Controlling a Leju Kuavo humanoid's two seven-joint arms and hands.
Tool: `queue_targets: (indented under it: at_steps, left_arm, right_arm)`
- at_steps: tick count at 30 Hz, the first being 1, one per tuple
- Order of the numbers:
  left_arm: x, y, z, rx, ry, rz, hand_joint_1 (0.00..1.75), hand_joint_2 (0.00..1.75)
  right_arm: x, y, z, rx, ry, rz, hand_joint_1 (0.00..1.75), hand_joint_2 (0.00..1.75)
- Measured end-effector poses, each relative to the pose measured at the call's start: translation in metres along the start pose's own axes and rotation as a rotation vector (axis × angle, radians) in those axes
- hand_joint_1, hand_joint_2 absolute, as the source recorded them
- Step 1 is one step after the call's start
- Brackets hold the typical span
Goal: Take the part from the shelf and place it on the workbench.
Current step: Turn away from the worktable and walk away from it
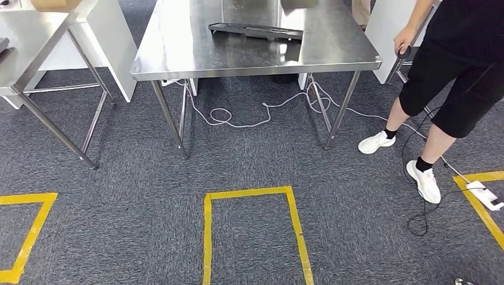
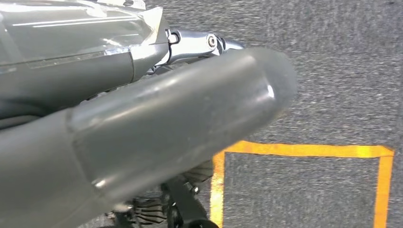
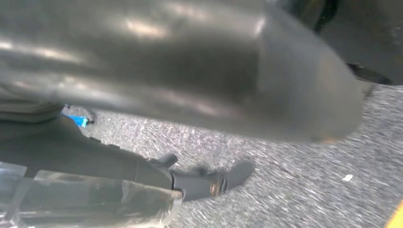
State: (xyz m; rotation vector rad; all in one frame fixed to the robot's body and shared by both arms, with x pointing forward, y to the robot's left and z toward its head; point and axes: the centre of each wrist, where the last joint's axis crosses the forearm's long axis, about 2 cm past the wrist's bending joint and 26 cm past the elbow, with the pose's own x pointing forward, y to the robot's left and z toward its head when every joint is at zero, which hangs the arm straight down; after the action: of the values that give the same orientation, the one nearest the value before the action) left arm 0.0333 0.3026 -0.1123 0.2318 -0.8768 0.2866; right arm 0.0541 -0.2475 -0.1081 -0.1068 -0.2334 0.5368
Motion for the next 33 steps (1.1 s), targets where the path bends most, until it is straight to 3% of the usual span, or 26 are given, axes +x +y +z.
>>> queue_targets:
  at_steps: [33]
  left_arm:
    - [-0.0004, 0.0019, 0.0000, -0.064, -0.003, -0.054, 0.00, 0.00]
  right_arm:
    - [-0.0094, 0.0027, 0.0009, -0.009, 0.013, -0.063, 0.00, 0.00]
